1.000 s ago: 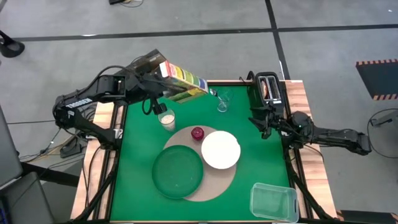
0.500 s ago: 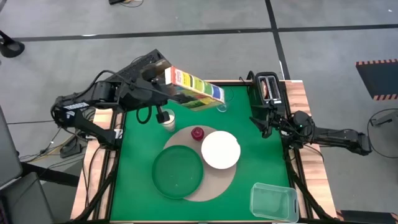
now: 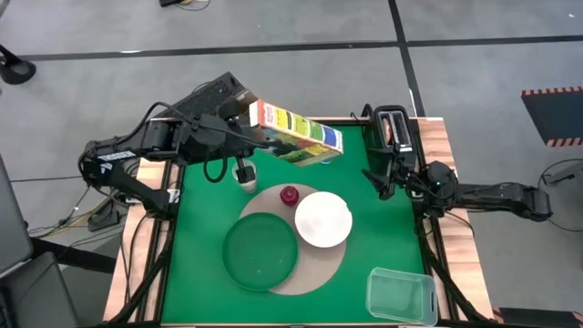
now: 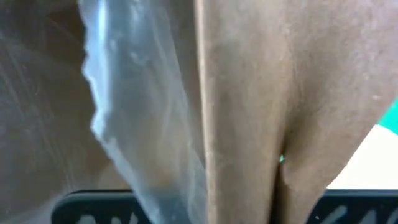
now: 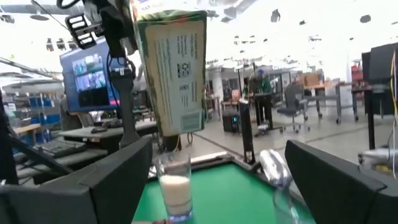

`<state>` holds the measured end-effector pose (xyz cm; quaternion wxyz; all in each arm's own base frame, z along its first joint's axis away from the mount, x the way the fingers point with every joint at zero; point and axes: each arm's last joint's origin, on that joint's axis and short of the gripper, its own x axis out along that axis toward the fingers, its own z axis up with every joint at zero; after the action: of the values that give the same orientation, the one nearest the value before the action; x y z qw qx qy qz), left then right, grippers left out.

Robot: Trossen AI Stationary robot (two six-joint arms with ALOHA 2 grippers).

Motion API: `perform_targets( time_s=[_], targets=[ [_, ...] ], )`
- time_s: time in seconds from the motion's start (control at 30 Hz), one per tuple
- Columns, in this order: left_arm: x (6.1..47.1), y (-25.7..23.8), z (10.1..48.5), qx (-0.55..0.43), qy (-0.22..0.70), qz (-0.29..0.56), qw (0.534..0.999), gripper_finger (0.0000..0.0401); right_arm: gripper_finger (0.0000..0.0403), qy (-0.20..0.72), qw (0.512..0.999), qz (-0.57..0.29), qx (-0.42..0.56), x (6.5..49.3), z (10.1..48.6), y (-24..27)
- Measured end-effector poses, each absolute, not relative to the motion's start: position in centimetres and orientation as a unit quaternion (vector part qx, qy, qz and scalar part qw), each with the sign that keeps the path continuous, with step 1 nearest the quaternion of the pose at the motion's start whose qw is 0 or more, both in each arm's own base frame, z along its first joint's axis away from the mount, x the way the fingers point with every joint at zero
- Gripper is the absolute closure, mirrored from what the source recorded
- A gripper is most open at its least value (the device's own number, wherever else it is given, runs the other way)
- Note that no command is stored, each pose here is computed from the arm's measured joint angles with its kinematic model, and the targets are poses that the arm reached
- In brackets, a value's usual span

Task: Arrange a breakfast setting
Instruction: Pour the cereal into the white bowl

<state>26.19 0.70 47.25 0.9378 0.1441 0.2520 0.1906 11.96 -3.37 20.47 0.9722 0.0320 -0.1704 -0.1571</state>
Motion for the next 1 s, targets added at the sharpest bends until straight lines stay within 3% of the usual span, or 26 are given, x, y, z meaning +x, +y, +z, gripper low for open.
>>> perform_targets(
  time_s=[0.4, 0.63, 1.0],
  targets=[
    [28.8, 0.5, 45.8, 0.146, 0.254, 0.166, 0.942, 0.0401, 0.0007, -0.222, 0.963, -0.15, -0.019, 13.3, 21.0, -3.3],
    [30.0, 0.4, 45.3, 0.146, 0.249, 0.165, 0.943, 0.0401, 0.0005, -0.2, 0.97, -0.137, -0.012, 14.2, 20.3, -3.2],
    [31.1, 0.3, 44.8, 0.153, 0.247, 0.157, 0.944, 0.0401, 0.001, -0.185, 0.976, -0.117, -0.016, 17.8, 22.3, -3.4]
  ],
)
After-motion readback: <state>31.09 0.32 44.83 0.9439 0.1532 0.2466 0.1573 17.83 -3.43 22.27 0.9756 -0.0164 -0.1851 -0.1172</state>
